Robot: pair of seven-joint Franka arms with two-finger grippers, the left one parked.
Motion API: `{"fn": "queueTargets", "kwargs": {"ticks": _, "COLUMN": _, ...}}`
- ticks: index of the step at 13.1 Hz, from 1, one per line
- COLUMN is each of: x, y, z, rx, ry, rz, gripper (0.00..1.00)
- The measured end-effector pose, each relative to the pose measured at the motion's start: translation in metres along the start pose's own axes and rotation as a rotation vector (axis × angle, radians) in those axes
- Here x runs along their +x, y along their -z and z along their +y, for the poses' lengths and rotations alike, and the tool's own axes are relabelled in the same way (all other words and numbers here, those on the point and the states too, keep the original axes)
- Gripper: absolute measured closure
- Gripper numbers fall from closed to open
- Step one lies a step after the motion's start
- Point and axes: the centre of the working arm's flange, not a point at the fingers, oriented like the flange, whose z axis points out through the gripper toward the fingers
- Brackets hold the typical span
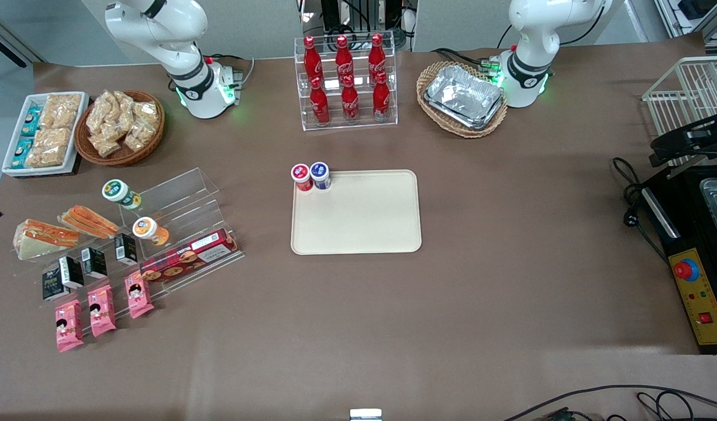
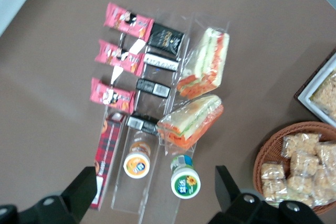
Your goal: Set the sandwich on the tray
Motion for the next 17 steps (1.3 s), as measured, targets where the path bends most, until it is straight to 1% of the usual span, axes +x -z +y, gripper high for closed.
{"fn": "queueTargets", "kwargs": {"ticks": 3, "x": 0.028, "y": -0.005, "z": 0.027, "rx": 0.035, "ry": -0.122, "rz": 0.021, "gripper": 0.00}}
{"fn": "queueTargets", "kwargs": {"ticks": 5, "x": 0.047, "y": -0.022, "z": 0.038, "rx": 0.028, "ry": -0.162, "rz": 0.032, "gripper": 0.00}}
{"fn": "queueTargets", "kwargs": {"ticks": 8, "x": 0.067, "y": -0.063, "z": 0.041, "rx": 0.030, "ry": -0.197, "rz": 0.034, "gripper": 0.00}}
{"fn": "queueTargets", "kwargs": {"ticks": 13, "x": 0.085, "y": -0.121, "z": 0.037, "rx": -0.013, "ry": -0.220, "rz": 0.020, "gripper": 0.00}}
{"fn": "queueTargets", "kwargs": {"ticks": 17, "x": 0.086, "y": -0.160, "z": 0.049, "rx": -0.025, "ry": -0.239, "rz": 0.008, "gripper": 0.00}}
